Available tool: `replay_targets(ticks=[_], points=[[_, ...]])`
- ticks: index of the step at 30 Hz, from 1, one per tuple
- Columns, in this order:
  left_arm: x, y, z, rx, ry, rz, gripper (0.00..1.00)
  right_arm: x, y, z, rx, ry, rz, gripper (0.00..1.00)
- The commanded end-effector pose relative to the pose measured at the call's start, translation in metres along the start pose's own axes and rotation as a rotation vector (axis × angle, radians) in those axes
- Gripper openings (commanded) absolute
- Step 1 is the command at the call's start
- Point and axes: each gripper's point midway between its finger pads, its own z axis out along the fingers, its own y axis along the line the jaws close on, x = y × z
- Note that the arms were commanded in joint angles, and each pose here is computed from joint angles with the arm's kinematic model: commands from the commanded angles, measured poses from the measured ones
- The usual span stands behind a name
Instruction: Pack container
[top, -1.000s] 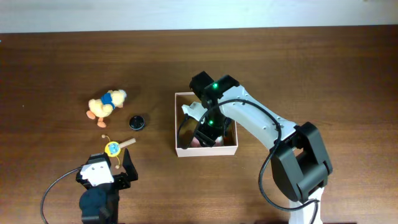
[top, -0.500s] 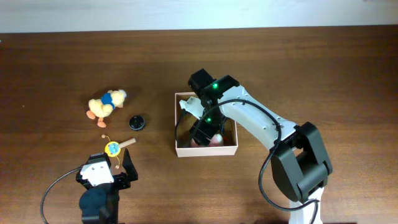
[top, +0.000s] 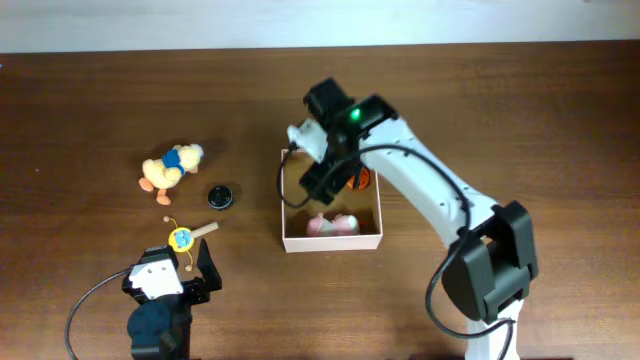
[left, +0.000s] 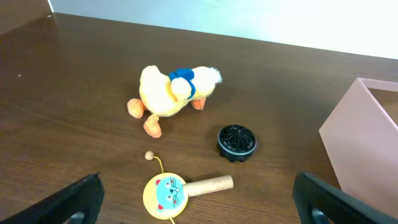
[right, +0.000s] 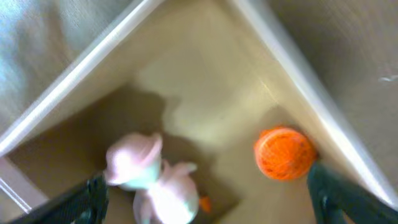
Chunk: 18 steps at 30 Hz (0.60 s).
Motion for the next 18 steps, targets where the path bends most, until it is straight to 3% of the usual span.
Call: replay_targets(ticks=[1,7,18], points=[[0.001,-0.002,0.000,0.013,-0.002,0.013,0.99,-0.021,-0.029,-0.050,0.094,-0.111,0.066,0.92],[0.001,-0.002,0.000,0.013,-0.002,0.013,0.99,-0.005,-0.123,-0.111,0.379,-0.182,0.400,0.94],[0.001,-0.002,0.000,0.013,-0.002,0.013,0.99,0.101,-0.233,-0.134,0.598,-0.123,0.951,0.95]])
